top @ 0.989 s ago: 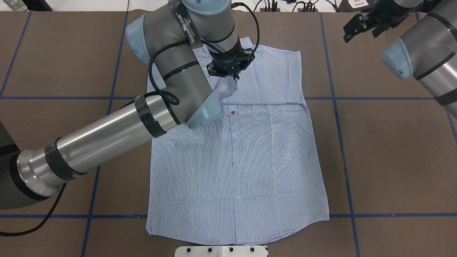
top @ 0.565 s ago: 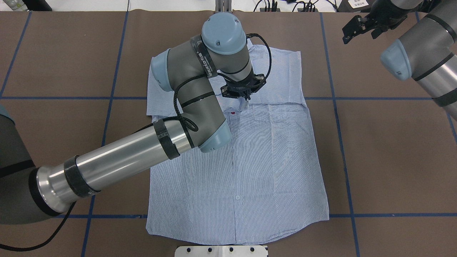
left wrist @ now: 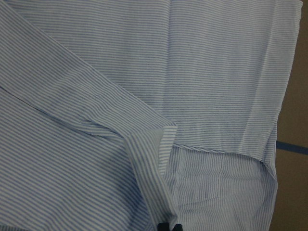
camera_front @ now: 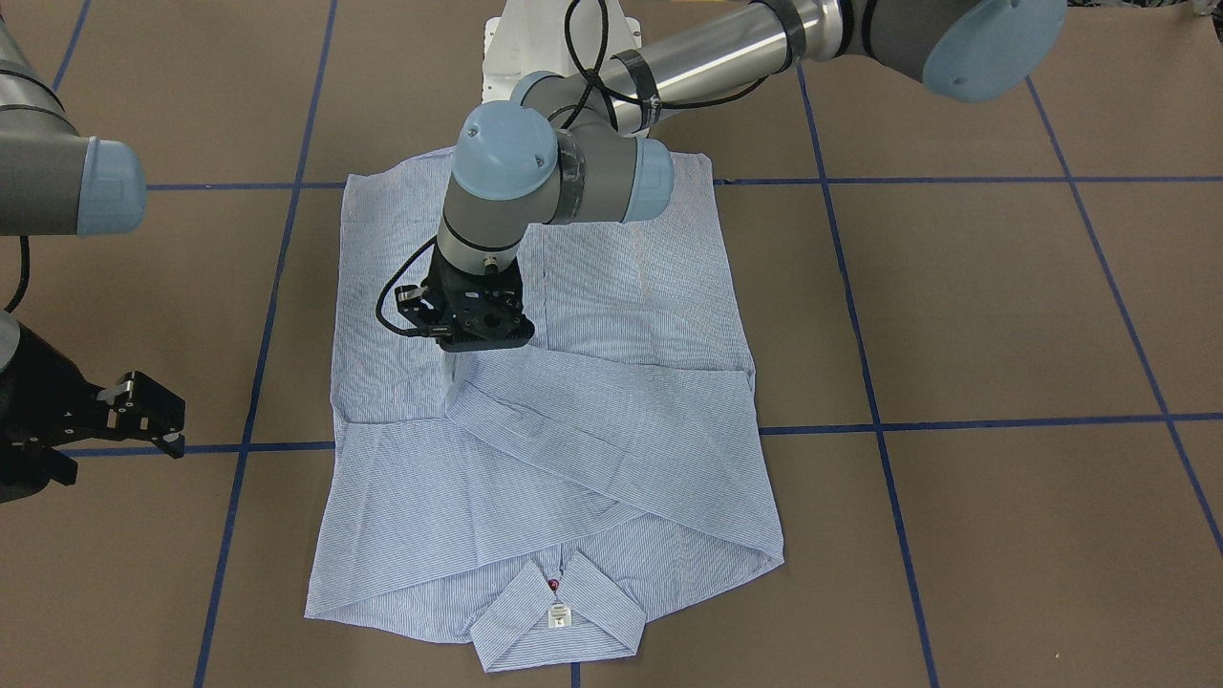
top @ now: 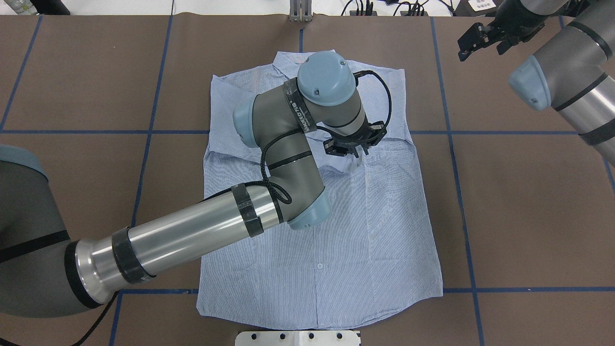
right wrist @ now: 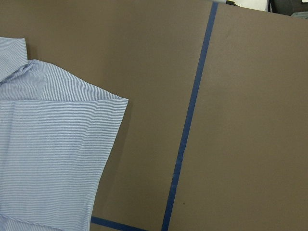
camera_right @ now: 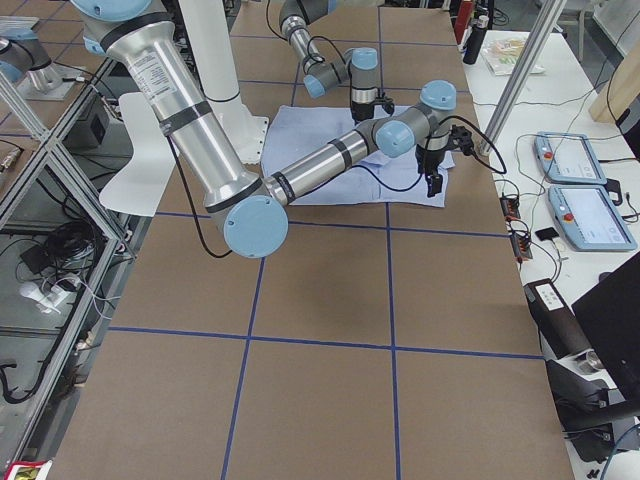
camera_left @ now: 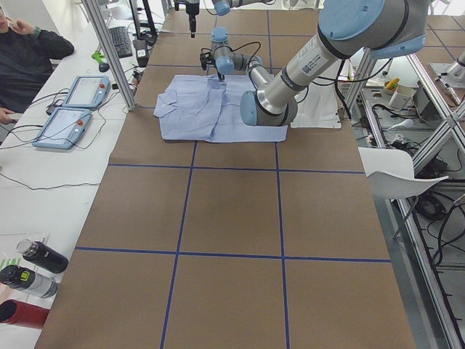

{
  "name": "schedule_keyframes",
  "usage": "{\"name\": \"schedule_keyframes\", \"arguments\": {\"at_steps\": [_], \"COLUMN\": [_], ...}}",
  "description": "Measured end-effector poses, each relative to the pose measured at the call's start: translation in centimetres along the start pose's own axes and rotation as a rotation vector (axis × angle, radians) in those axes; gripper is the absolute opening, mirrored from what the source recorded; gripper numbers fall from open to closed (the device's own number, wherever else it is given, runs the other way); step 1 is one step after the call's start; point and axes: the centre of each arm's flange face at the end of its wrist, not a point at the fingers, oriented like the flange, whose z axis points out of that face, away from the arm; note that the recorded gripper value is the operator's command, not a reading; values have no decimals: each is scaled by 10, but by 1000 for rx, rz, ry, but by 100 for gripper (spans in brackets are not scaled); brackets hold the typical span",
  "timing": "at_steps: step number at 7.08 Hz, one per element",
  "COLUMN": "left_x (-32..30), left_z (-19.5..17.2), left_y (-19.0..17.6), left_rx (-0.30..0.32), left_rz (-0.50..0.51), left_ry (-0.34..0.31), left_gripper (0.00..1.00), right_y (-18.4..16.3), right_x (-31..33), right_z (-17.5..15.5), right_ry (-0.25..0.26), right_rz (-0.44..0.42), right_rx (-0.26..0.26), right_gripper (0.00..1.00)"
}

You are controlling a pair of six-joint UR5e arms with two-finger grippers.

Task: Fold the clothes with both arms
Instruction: 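Release the sleeve and move both grippers to the shirt's near side edges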

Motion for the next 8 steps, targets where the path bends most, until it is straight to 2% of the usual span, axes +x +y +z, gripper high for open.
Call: {"name": "schedule_keyframes", "arguments": {"at_steps": [3,5,6,8], "left_x": [18,10,-3,-55], "left_z": [-7,-9,-13,-40], "left_y": [14,15,16,27], "left_rx": [-6,-9,-9,-13], "left_rz": [34,75,105,176], "left_ry": [23,8,-13,-59], "left_gripper": [100,100,100,100], "right_y": [2,19,38,101], "right_x": [-7,-43,-69,-103], "right_z": [4,16,20,19], "right_ry": [0,17,19,-5], "right_rz": [13,92,137,205], "right_rx": [-2,20,37,42], "right_gripper": [100,100,100,100]}}
